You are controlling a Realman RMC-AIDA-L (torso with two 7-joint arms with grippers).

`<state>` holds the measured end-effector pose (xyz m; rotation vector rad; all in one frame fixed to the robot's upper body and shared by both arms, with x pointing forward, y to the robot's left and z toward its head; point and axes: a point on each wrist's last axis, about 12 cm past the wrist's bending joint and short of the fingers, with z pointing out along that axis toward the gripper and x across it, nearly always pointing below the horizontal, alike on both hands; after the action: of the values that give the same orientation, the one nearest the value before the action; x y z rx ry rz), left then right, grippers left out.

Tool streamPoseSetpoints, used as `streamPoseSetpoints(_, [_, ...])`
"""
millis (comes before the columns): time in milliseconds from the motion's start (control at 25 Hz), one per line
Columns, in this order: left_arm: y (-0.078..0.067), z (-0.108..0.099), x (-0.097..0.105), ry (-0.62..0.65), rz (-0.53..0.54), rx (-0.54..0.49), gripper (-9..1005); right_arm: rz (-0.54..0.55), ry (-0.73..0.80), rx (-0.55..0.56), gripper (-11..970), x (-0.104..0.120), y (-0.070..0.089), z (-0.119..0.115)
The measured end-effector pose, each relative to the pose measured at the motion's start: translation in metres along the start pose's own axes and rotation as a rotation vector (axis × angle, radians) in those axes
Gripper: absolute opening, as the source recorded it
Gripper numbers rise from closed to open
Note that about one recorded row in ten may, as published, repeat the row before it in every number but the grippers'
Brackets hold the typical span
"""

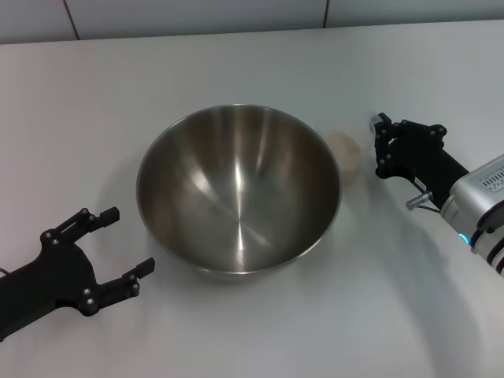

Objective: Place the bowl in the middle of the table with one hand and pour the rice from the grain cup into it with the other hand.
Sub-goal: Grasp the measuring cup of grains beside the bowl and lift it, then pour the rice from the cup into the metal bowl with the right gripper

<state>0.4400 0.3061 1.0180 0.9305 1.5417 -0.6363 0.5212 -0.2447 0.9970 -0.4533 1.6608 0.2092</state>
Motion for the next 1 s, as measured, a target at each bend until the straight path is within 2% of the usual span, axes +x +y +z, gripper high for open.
streamPoseSetpoints(200, [0.000,0.000,0.000,0.000,0.000,0.000,871,0.009,-0.009,0.017,25,0.000,-0.002,-0.001])
streamPoseSetpoints(440, [0.000,0.000,0.000,0.000,0.000,0.000,871,0.018,-0.059,0.041,8,-0.004,-0.005,-0.006])
streamPoseSetpoints(640, [0.000,-0.001,0.000,0.002,-0.001,-0.002,871,0.007,-0.191,0.067,8,-0.014,-0.007,-0.018])
streamPoseSetpoints(760, [0.000,-0.002,0.001,0.004,-0.002,-0.003,871,-0.052,-0.298,0.084,8,-0.024,-0.003,-0.026])
streamPoseSetpoints(800, [0.000,-0.002,0.001,0.004,-0.001,-0.003,871,-0.097,-0.360,0.088,8,-0.030,0.003,-0.029])
streamPoseSetpoints(840, [0.000,-0.002,0.001,0.004,-0.001,-0.003,871,-0.097,-0.360,0.088,8,-0.030,0.003,-0.029])
streamPoseSetpoints(960, [0.000,-0.003,0.001,0.005,0.000,-0.003,871,-0.189,-0.435,0.078,8,-0.040,0.015,-0.030])
streamPoseSetpoints(1000, [0.000,-0.002,0.001,0.007,0.000,0.001,871,-0.265,-0.463,0.061,8,-0.045,0.024,-0.027])
